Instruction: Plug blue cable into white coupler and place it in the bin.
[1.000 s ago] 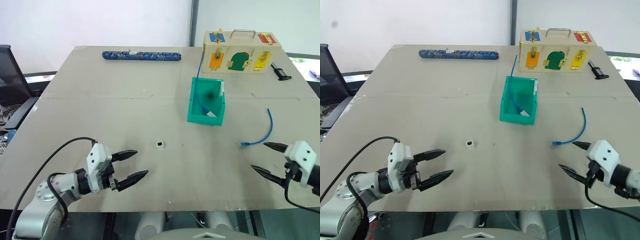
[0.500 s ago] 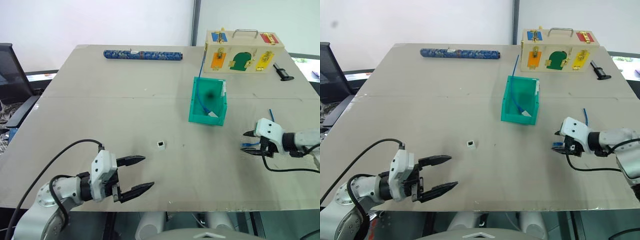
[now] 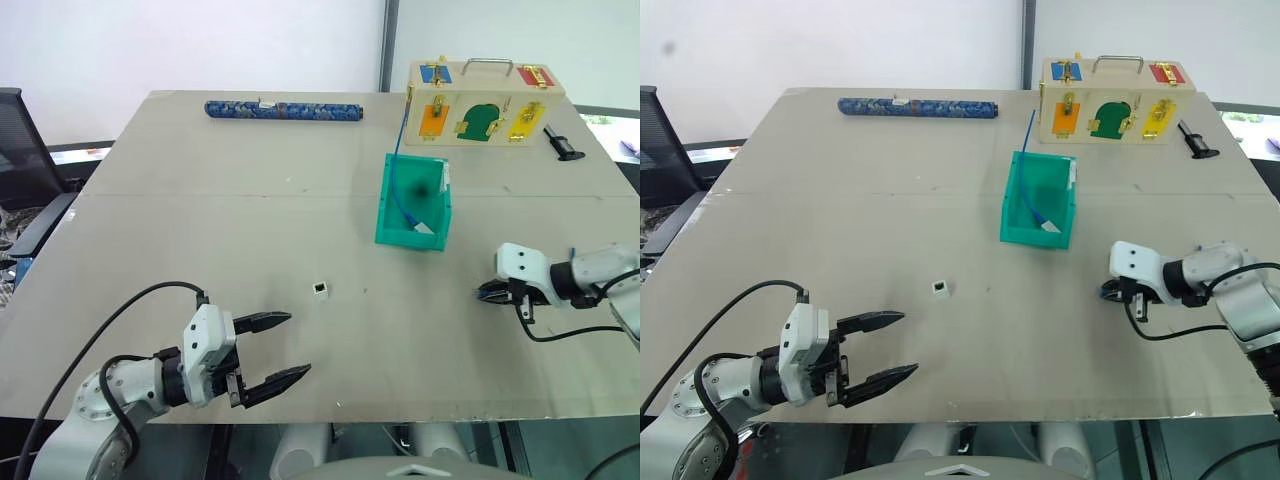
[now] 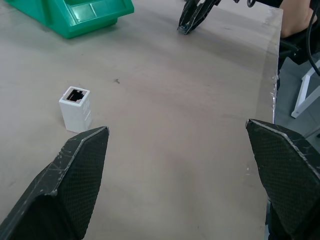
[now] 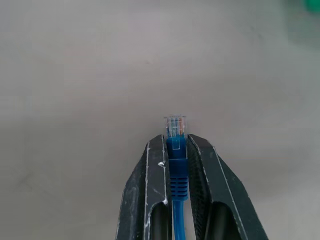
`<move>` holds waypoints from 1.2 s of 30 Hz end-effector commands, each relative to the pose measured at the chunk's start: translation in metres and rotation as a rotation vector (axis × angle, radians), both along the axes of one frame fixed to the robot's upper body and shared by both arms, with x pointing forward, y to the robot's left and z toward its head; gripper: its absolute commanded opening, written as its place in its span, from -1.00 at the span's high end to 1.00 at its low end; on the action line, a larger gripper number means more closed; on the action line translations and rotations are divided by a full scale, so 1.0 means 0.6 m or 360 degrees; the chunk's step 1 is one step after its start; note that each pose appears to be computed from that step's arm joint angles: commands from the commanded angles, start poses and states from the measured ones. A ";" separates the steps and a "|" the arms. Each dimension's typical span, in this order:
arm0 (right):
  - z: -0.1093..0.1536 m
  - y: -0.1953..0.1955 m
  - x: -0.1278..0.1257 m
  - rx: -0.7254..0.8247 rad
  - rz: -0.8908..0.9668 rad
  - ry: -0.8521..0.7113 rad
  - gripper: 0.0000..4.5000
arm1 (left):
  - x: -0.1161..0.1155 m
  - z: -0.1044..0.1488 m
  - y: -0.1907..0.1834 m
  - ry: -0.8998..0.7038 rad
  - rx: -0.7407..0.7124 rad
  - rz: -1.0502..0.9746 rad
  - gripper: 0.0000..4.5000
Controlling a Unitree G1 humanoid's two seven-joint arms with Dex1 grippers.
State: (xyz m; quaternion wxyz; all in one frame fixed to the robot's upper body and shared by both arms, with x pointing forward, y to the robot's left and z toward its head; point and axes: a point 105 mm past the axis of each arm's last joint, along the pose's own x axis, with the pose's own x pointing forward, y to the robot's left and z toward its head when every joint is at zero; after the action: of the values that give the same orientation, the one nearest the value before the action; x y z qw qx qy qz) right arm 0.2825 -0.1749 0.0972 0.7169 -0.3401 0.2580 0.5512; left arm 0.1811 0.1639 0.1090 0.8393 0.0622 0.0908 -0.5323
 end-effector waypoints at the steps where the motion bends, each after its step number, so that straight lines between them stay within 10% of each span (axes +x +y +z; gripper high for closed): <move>1: 0.028 0.092 -0.006 0.0062 0.0169 -0.0046 0.99 | 0.007 0.008 -0.009 -0.0073 -0.0007 -0.0035 -1.00; 20: -0.023 0.205 -0.032 -0.0092 0.0493 0.0106 0.99 | 0.022 -0.013 -0.033 -0.0102 0.0024 -0.0066 -1.00; 29: 0.031 0.209 -0.055 0.0246 0.0578 -0.0039 -0.96 | 0.029 -0.031 -0.075 -0.0119 0.0160 -0.0253 -1.00; 36: 0.074 0.157 -0.093 0.0579 0.0387 -0.0293 -0.96 | 0.067 -0.021 -0.110 -0.0136 0.0262 -0.0328 -1.00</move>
State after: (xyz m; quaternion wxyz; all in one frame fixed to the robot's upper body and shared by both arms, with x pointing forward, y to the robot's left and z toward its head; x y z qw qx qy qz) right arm 0.2299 -0.0773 0.1216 0.7002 -0.2707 0.0989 0.6532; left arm 0.2210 0.1033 0.0939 0.7802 0.1559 0.0933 -0.5986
